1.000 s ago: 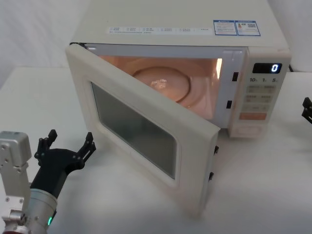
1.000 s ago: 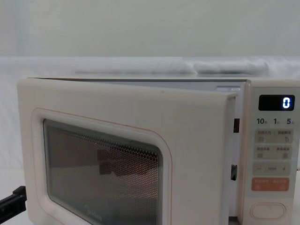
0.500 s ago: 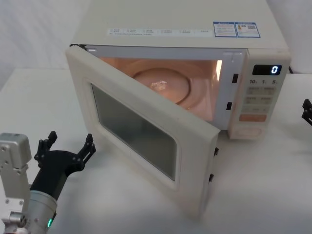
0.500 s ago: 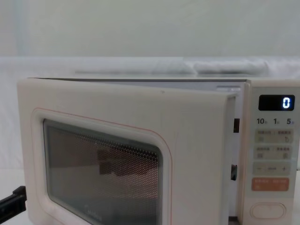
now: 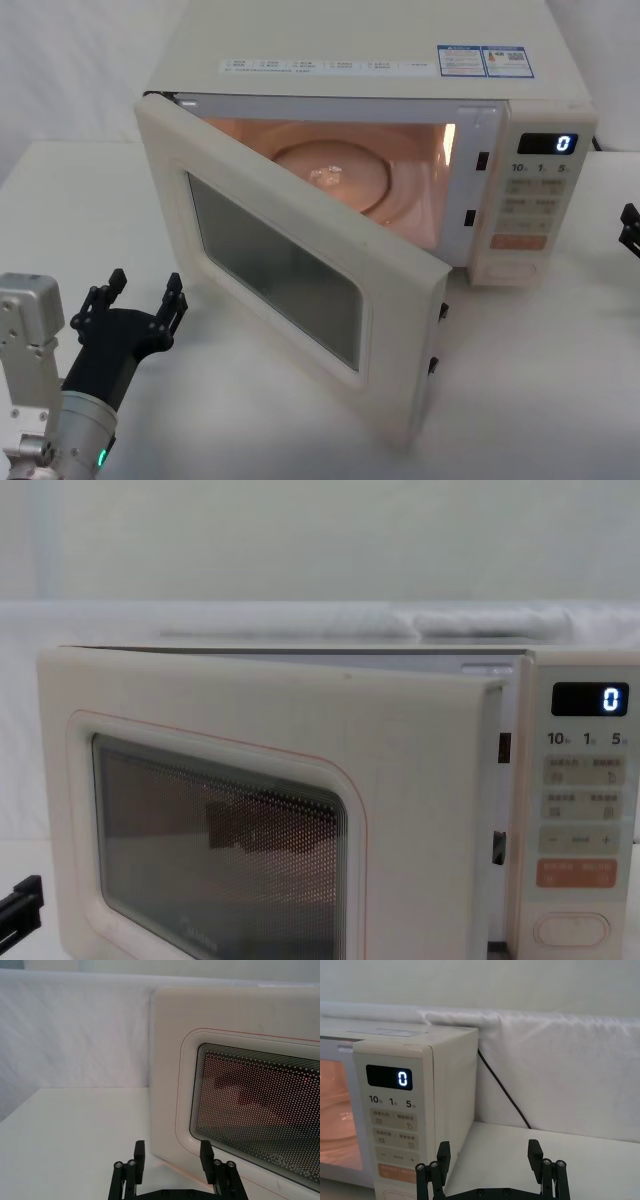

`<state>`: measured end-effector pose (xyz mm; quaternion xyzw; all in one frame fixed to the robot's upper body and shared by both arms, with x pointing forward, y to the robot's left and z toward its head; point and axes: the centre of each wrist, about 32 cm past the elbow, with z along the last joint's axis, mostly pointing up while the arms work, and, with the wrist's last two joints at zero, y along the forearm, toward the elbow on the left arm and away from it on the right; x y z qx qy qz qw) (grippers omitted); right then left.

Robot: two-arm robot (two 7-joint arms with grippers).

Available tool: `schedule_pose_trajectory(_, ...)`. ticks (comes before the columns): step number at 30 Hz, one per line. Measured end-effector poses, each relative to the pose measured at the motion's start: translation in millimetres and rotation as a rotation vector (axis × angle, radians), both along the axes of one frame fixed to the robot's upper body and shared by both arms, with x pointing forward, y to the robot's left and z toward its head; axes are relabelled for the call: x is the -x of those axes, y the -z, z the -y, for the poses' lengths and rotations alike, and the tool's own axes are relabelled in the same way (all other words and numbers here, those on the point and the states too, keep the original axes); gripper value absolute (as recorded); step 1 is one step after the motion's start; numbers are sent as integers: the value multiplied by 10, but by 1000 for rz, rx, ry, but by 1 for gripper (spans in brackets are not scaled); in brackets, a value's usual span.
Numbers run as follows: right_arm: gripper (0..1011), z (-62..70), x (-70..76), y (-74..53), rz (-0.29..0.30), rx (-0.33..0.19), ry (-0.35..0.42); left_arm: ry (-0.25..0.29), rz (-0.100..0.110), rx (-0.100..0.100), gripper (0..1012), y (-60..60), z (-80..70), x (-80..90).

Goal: Press the button to open the microwave door with one hand; close the microwave door with the other hand.

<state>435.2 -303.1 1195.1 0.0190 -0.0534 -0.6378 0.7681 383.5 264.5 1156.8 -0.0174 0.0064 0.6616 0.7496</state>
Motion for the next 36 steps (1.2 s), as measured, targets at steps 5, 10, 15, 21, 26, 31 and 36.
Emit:
schedule_pose_trajectory(5, 1002, 0, 0, 0, 0, 0, 0, 0, 0, 0, 589, 0, 0, 0)
schedule_pose_trajectory(10, 1002, 0, 0, 0, 0, 0, 0, 0, 0, 0, 445, 0, 0, 0)
schedule_pose_trajectory(15, 1002, 0, 0, 0, 0, 0, 0, 0, 0, 0, 264, 0, 0, 0)
schedule_pose_trajectory(21, 1002, 0, 0, 0, 0, 0, 0, 0, 0, 0, 73, 0, 0, 0)
schedule_pose_trajectory(26, 1002, 0, 0, 0, 0, 0, 0, 0, 0, 0, 0, 0, 0, 0)
schedule_pose_trajectory(31, 1002, 0, 0, 0, 0, 0, 0, 0, 0, 0, 0, 0, 0, 0)
schedule_pose_trajectory(36, 1002, 0, 0, 0, 0, 0, 0, 0, 0, 0, 0, 0, 0, 0)
